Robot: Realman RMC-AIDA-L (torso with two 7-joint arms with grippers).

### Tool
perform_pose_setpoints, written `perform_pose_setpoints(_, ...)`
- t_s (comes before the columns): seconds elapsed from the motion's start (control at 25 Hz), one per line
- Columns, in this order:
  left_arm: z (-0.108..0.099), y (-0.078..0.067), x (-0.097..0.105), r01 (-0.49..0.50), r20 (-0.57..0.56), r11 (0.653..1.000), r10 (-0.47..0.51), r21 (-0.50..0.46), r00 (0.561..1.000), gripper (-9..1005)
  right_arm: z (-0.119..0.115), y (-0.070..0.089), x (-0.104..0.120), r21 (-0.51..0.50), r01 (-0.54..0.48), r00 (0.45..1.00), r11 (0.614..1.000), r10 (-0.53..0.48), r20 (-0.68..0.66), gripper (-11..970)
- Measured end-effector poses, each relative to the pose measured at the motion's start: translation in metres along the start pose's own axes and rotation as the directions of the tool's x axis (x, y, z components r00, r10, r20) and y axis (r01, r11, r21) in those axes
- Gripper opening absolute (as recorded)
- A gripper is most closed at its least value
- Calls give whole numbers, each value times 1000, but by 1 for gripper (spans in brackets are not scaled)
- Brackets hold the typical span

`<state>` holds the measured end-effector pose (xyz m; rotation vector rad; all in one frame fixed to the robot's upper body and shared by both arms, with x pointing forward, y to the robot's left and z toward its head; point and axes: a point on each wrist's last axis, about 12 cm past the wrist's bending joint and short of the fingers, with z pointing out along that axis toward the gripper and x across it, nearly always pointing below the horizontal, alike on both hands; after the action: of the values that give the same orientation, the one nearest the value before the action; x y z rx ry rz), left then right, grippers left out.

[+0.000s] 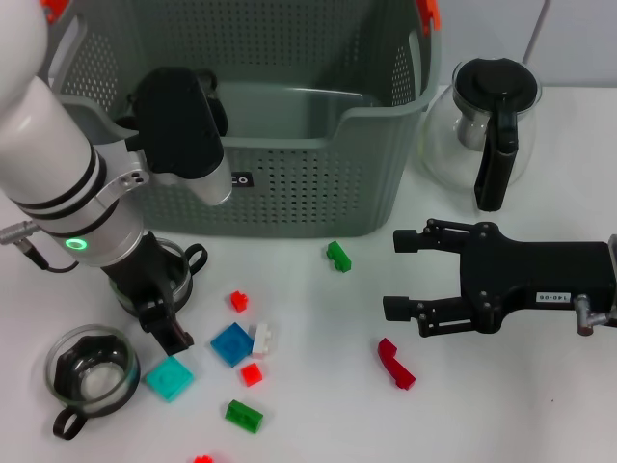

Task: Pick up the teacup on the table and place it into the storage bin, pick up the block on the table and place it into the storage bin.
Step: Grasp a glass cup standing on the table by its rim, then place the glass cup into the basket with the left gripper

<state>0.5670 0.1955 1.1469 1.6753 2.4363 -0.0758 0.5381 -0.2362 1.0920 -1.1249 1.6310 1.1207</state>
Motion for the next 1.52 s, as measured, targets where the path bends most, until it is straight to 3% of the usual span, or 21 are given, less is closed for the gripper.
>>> perform_pose_setpoints(0.64,17,10,4,65,-47,996,-68,-57,997,912,0,1,0,-3,-2,1000,1000,2,1,941)
perform_pose_setpoints(0.84,18,13,4,89,-41,994,-92,-69,995,731,0,1,1,-3,-5,1000,1000,5,2,941)
perform_pose_setpoints(1.28,18,17,3,122,-37,991,-124,-61,992,486,-1,3,3,-12,-11,1000,1000,11,5,940)
perform_pose_setpoints(1.4,16,15,2,116,-40,992,-118,-48,992,246,-1,3,3,-13,-16,1000,1000,16,6,940)
perform_pose_setpoints(1.52,11,13,3,109,-39,993,-111,-44,993,133,-2,3,3,-14,-16,1000,1000,16,5,941)
